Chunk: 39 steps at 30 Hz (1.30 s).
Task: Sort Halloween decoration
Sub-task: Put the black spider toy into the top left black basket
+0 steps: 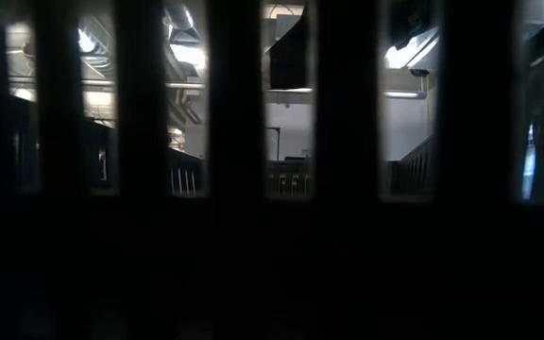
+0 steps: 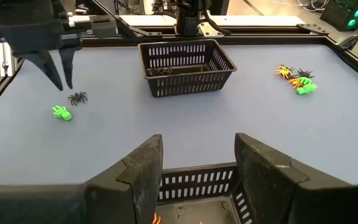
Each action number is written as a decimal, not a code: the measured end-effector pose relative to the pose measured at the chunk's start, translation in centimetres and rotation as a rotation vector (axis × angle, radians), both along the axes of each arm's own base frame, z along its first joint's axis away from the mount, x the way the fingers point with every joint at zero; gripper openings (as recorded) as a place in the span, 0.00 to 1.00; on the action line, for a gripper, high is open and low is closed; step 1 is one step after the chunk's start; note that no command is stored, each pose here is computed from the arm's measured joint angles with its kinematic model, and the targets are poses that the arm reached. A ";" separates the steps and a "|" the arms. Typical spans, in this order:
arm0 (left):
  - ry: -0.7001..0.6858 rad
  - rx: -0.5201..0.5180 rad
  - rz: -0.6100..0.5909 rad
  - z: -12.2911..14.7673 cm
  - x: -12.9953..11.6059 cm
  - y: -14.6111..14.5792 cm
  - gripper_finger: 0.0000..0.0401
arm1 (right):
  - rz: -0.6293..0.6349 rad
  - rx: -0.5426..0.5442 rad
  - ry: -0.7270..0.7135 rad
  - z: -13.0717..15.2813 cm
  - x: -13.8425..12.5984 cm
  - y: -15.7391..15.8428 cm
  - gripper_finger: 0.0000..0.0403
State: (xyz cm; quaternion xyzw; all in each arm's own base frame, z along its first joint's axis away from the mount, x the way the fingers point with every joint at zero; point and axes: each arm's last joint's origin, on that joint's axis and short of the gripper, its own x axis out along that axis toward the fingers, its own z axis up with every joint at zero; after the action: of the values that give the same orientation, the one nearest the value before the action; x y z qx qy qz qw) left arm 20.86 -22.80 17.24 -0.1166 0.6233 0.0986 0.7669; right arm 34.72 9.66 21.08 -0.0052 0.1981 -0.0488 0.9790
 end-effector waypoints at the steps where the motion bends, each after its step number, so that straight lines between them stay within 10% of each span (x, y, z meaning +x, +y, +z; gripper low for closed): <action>1: 0.003 0.003 0.000 0.0 0.0 0.0 0.14 | 0.000 0.000 0.000 0.0 0.0 0.0 0.49; 19: 0.125 0.077 -0.032 -3.7 0.3 -0.5 0.36 | 0.000 0.000 0.000 0.0 0.0 0.0 0.49; 39: 0.129 0.056 -0.015 -2.8 0.0 -0.2 0.01 | -0.007 0.017 -0.002 0.0 0.0 0.0 0.49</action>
State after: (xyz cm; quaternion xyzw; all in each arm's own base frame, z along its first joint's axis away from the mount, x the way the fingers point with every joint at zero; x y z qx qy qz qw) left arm 20.85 -22.98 14.42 -0.0837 0.6694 0.1174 0.7287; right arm 34.72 9.66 21.07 0.0041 0.1976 -0.0505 0.9790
